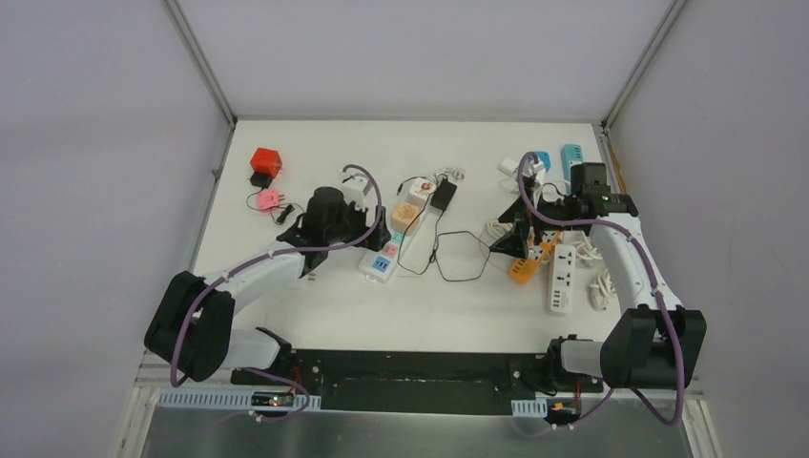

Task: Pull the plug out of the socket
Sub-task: Remove the plug from the socket.

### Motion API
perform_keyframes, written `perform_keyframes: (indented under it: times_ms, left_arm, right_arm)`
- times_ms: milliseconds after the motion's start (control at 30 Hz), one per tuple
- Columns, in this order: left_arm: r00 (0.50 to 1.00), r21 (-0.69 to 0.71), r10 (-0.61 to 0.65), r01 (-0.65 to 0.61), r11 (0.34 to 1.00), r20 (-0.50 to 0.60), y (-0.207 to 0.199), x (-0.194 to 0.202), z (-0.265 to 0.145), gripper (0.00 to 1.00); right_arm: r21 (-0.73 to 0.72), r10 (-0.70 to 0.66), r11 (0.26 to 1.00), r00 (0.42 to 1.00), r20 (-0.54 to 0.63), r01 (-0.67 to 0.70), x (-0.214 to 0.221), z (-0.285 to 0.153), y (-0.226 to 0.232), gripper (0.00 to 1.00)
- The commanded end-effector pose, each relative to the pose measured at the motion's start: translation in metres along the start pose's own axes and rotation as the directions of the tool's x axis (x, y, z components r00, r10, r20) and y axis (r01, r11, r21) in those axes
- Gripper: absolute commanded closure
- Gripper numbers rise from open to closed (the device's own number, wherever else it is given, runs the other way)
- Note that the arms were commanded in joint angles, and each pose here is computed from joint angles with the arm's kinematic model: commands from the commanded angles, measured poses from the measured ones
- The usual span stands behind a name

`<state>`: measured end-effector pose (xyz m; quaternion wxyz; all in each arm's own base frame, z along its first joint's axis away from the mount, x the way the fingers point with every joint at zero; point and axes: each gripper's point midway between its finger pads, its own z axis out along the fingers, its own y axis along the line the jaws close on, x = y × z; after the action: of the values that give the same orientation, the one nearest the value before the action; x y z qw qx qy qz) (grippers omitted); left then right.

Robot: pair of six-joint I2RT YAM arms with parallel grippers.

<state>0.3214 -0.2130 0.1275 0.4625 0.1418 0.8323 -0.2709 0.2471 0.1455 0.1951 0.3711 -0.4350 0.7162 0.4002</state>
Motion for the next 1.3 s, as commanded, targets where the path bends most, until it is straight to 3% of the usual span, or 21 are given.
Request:
perform_keyframes:
  times_ms: [0, 233, 733, 1267]
  left_arm:
    - [0.987, 0.016, 0.133, -0.135, 0.991, 0.091, -0.023, -0.032, 0.013, 0.06]
    - [0.976, -0.034, 0.186, -0.183, 0.982, 0.114, -0.039, -0.043, 0.031, 0.08]
    - [0.976, -0.127, 0.218, -0.215, 0.968, 0.006, -0.057, -0.037, 0.078, 0.28]
    - [0.969, -0.209, 0.243, -0.249, 0.946, -0.052, -0.047, -0.030, 0.094, 0.30]
  right_arm:
    - [-0.010, -0.073, 0.997, 0.996, 0.048, 0.074, -0.020, -0.006, 0.005, 0.00]
    - [-0.022, -0.066, 0.997, 0.996, 0.055, 0.067, -0.021, -0.005, 0.007, 0.00]
    - [-0.030, -0.062, 0.998, 0.997, 0.047, 0.064, -0.019, -0.005, 0.006, 0.00]
    - [-0.034, -0.062, 0.997, 0.997, 0.043, 0.063, -0.018, -0.004, 0.006, 0.00]
